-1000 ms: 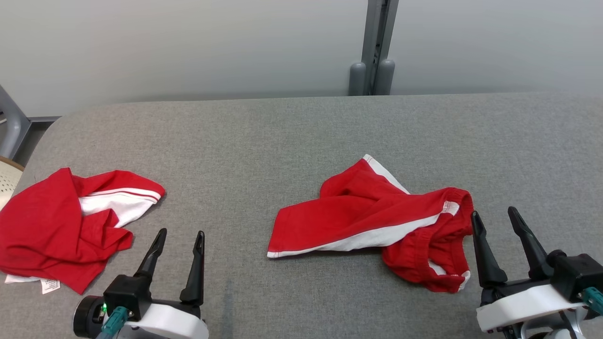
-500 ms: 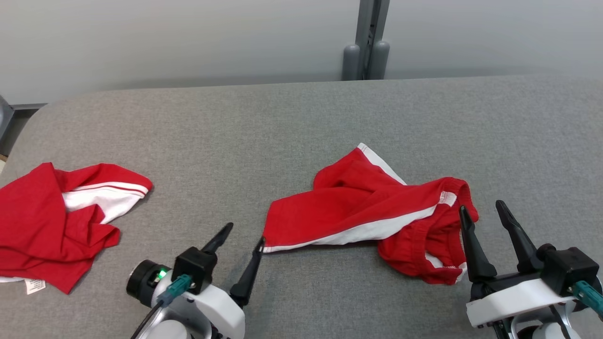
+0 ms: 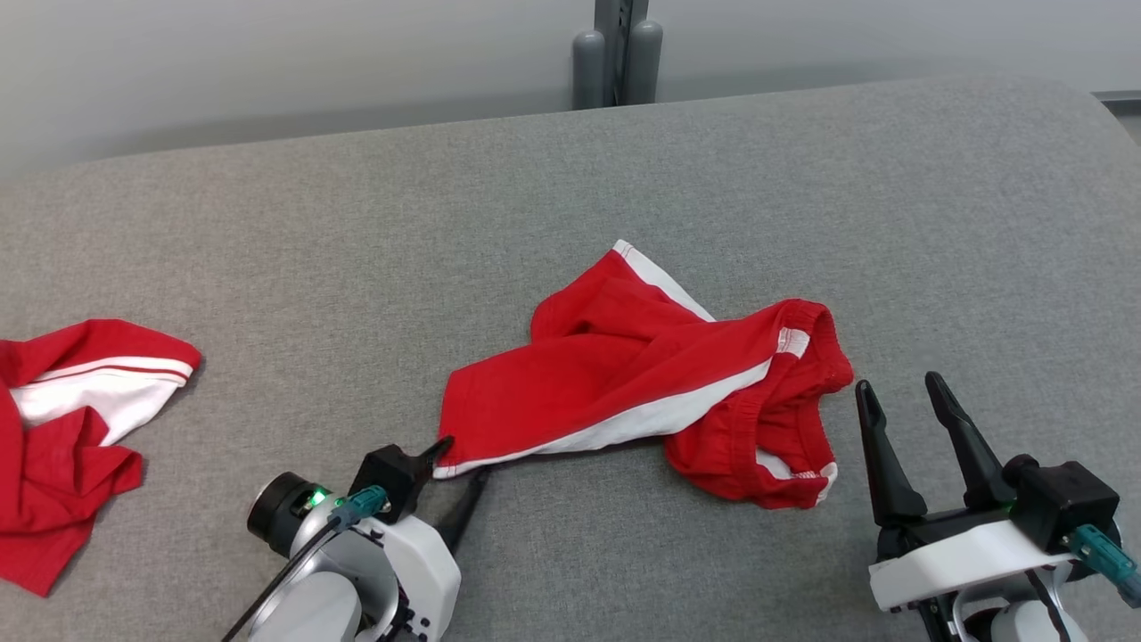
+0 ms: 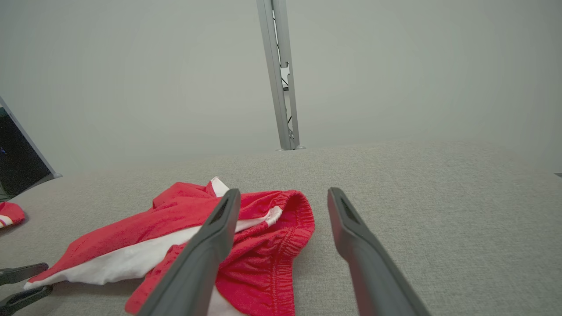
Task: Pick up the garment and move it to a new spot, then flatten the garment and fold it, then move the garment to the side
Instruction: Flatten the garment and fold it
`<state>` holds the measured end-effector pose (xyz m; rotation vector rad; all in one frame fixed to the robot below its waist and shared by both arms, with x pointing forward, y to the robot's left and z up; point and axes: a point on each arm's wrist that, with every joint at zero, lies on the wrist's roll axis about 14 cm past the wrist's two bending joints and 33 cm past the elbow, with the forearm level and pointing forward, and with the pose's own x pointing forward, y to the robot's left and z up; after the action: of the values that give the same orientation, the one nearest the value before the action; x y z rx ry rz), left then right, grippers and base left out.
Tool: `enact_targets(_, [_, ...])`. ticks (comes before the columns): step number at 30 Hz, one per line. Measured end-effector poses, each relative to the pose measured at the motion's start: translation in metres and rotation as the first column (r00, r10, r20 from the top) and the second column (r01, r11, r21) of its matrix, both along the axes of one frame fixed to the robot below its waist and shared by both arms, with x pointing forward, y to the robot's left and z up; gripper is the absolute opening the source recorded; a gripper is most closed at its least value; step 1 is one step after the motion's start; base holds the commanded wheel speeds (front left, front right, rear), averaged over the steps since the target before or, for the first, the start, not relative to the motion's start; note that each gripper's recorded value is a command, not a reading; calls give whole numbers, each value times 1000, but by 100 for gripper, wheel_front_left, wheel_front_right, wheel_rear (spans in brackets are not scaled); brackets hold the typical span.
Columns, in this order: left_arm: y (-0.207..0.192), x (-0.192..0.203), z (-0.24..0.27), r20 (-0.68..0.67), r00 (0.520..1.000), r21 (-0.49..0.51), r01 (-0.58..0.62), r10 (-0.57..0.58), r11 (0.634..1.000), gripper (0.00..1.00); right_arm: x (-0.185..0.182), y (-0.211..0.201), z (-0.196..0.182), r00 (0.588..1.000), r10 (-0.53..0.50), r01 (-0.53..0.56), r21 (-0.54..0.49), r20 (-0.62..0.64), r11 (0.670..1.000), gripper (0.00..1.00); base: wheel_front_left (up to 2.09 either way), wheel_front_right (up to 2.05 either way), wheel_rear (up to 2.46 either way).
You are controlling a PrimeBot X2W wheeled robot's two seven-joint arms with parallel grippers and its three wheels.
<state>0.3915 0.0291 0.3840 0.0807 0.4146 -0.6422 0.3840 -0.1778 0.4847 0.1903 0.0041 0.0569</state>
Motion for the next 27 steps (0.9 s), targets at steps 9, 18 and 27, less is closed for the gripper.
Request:
enact_targets(9, [-7, 3, 21, 43, 999, -47, 34, -32, 998, 0, 1, -2, -3, 1000, -10, 10, 6, -2, 1000, 100, 0, 0, 0])
enact_targets(18, [-9, -26, 55, 18, 997, -102, 80, -79, 992, 0, 7, 11, -5, 1000, 28, -28, 18, -6, 999, 100, 0, 0, 0])
enact_targets(27, [0, -15, 87, 56, 998, -140, 41, -34, 989, 0, 9, 14, -6, 999, 33, -32, 27, -5, 999, 100, 0, 0, 0])
